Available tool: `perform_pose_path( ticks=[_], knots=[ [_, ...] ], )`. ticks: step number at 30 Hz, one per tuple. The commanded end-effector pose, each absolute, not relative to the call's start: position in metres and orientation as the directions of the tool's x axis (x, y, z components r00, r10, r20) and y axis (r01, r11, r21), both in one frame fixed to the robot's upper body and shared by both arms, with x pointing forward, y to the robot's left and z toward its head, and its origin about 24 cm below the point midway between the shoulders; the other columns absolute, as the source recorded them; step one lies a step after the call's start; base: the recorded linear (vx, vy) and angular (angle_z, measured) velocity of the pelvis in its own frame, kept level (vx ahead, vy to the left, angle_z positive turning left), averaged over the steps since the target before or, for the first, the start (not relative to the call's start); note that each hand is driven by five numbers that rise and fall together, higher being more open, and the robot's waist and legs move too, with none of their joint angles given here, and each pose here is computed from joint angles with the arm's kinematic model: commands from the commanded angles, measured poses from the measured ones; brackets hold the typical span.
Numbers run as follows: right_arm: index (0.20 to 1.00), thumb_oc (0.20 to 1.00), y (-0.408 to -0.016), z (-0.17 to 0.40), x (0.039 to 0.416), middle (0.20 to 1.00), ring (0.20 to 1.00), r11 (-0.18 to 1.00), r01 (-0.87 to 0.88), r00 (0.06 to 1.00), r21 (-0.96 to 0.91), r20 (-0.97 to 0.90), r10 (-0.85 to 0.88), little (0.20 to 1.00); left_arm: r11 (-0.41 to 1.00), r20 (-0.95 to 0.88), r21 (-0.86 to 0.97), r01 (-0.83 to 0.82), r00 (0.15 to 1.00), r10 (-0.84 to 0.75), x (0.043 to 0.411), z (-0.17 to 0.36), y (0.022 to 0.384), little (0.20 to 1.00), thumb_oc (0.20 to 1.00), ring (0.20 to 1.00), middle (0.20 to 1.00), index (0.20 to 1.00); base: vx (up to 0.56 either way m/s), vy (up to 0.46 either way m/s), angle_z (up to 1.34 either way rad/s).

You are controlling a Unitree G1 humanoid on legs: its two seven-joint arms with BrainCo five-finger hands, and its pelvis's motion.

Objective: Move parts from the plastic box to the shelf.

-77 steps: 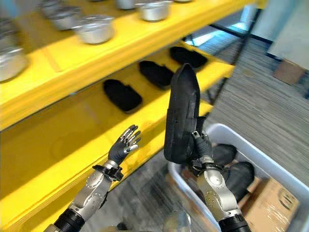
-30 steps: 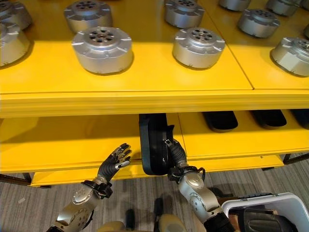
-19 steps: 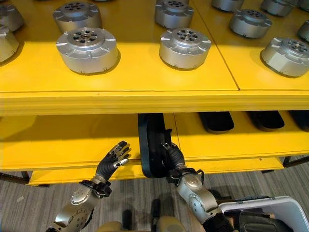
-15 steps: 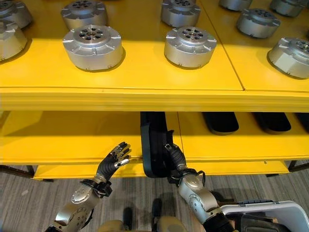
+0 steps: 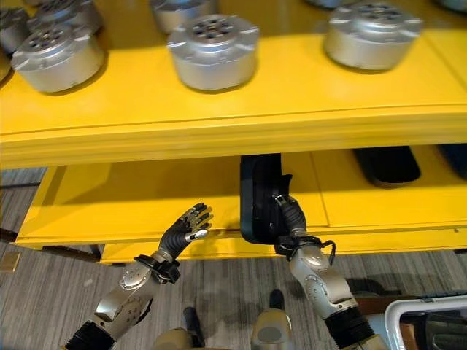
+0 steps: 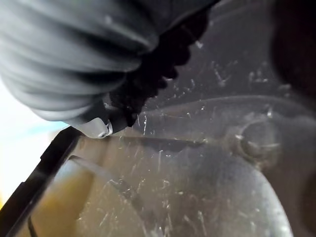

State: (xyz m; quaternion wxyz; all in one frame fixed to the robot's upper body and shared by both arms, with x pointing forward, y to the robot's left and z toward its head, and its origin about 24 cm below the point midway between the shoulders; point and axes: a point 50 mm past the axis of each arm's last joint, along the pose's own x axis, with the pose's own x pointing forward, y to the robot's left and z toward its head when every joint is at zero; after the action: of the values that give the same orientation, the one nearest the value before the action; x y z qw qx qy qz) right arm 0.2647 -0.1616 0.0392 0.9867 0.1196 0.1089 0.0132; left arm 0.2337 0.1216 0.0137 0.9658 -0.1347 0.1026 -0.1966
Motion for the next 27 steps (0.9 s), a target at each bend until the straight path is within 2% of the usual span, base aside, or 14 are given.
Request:
perform_pose_path(
  ticks=[1,5,11,17,27],
  knots=[
    [0.2,0.2,-0.157,0.083,0.275,0.2,0.2,0.963,-0.058,0.998,0.261,-0.009,0.063,0.2,0.868,-0.061,-0.371,0.331,0.924,-0.378,0.233,0.03,0.119,1.0,1.0,1.0,1.0,1.0,-0.14,0.117,0.08],
    [0.2,0.2,-0.159,0.115,0.293,0.2,0.2,0.973,-0.078,0.993,0.215,0.105,0.057,0.2,0.83,0.01,-0.404,0.385,0.909,-0.417,0.245,0.047,0.111,1.0,1.0,1.0,1.0,1.0,-0.38,0.038,-0.05],
    [0.2,0.2,-0.163,0.131,0.306,0.2,0.2,0.983,-0.059,0.99,0.171,0.14,0.035,0.2,0.832,0.034,-0.374,0.41,0.902,-0.43,0.251,0.055,0.104,1.0,1.0,1.0,1.0,1.0,-0.15,-0.018,-0.09],
    [0.2,0.2,-0.171,0.145,0.322,0.2,0.2,0.99,-0.016,0.992,0.139,0.122,-0.001,0.2,0.822,0.012,-0.388,0.417,0.894,-0.447,0.257,0.057,0.1,1.0,1.0,1.0,1.0,1.0,-0.14,-0.036,-0.1],
    [0.2,0.2,-0.198,0.181,0.346,0.2,0.2,0.996,0.083,0.982,-0.031,0.172,-0.077,0.2,0.864,-0.072,-0.308,0.398,0.896,-0.439,0.268,0.054,0.097,1.0,1.0,1.0,1.0,1.0,-0.1,-0.015,-0.05]
  ],
)
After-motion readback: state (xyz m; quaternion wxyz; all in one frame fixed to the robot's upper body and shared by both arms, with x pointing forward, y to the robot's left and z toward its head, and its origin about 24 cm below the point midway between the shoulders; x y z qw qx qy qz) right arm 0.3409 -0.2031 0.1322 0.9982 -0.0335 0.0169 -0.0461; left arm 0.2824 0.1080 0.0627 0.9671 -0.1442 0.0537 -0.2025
